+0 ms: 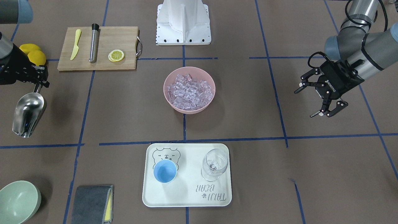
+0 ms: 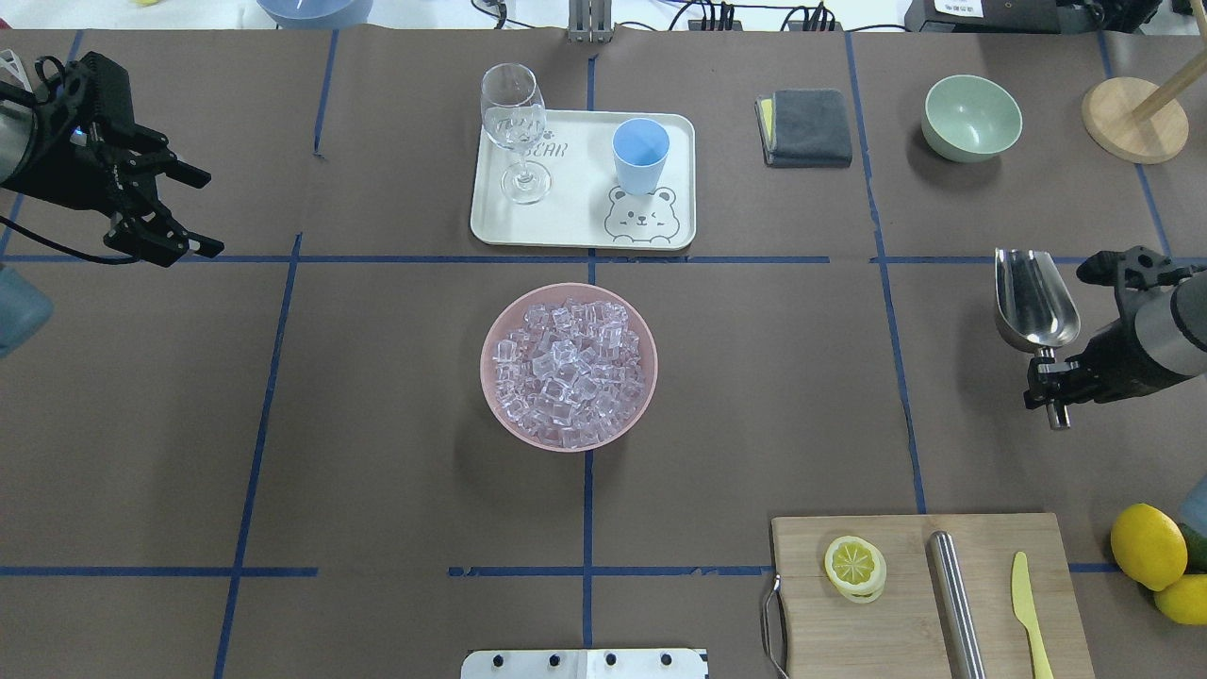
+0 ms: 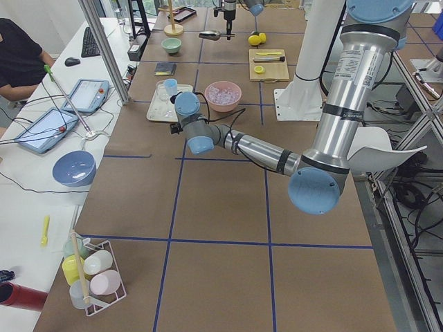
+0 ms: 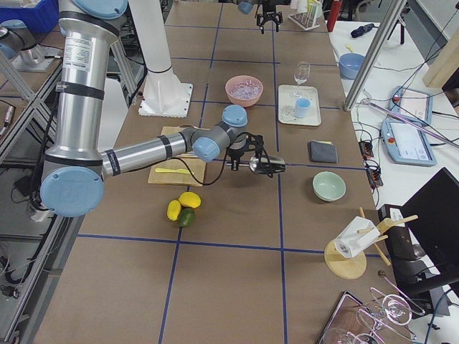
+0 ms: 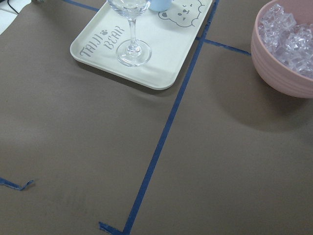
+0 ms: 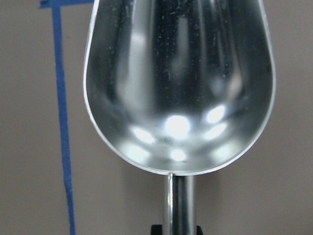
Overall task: Put ice in cup with scoop
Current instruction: 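Lift the scoop toward the pink bowl while the left gripper approaches the bowl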
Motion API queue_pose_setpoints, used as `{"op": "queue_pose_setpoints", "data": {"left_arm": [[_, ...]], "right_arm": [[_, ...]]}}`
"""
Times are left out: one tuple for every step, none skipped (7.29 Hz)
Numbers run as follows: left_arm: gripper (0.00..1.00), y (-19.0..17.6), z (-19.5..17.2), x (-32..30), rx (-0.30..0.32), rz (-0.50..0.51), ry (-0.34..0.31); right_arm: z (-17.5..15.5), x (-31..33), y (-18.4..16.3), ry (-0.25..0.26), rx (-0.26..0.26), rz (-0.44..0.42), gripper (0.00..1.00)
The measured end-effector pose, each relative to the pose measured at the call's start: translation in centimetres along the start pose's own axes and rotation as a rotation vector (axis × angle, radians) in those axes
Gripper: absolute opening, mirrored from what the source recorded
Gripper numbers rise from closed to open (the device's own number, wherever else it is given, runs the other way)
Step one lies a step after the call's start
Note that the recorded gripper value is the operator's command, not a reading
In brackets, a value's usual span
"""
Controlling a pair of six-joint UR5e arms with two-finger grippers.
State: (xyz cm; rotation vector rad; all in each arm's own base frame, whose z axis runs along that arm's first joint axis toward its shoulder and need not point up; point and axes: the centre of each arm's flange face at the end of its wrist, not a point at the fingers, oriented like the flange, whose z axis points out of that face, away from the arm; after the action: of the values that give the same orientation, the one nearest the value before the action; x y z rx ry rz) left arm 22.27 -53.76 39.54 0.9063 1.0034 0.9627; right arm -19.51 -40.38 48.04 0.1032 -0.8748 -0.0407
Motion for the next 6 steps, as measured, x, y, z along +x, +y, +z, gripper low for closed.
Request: {"op": "queue_pose_setpoints", "data": {"left_arm": [[1.0,-0.4,0.0,0.0,0.004,0.002,0.0],[1.0,-0.6,-0.1,0.1,0.007,0.004,0.001],[1.0,-0.8,-0.2,0.2,0.009,0.007,0.002],[1.0,-0.9,-0.2,0.3,0.011,0.004,0.003],[1.0,-0.9,-0.3,0.3,0.012,-0.003,0.004],[1.0,-0.9,-0.3,0.3,0.012,-0.008,0.005]], "right_arm": [[-1.4,-0.5,-0.5,-0.006,0.034,-0.15,0.0],[-2.3,-1.2,-1.1,-0.005,0.063,-0.281,0.0],[-3.0,-2.2,-1.9,-0.007,0.088,-0.358,0.0],[-3.7,-3.0,-2.5,-0.007,0.116,-0.394,0.0],[-4.4,-3.7,-3.0,-0.001,0.145,-0.413,0.0],[-4.9,-4.2,-3.2,0.003,0.164,-0.426,0.0]]}}
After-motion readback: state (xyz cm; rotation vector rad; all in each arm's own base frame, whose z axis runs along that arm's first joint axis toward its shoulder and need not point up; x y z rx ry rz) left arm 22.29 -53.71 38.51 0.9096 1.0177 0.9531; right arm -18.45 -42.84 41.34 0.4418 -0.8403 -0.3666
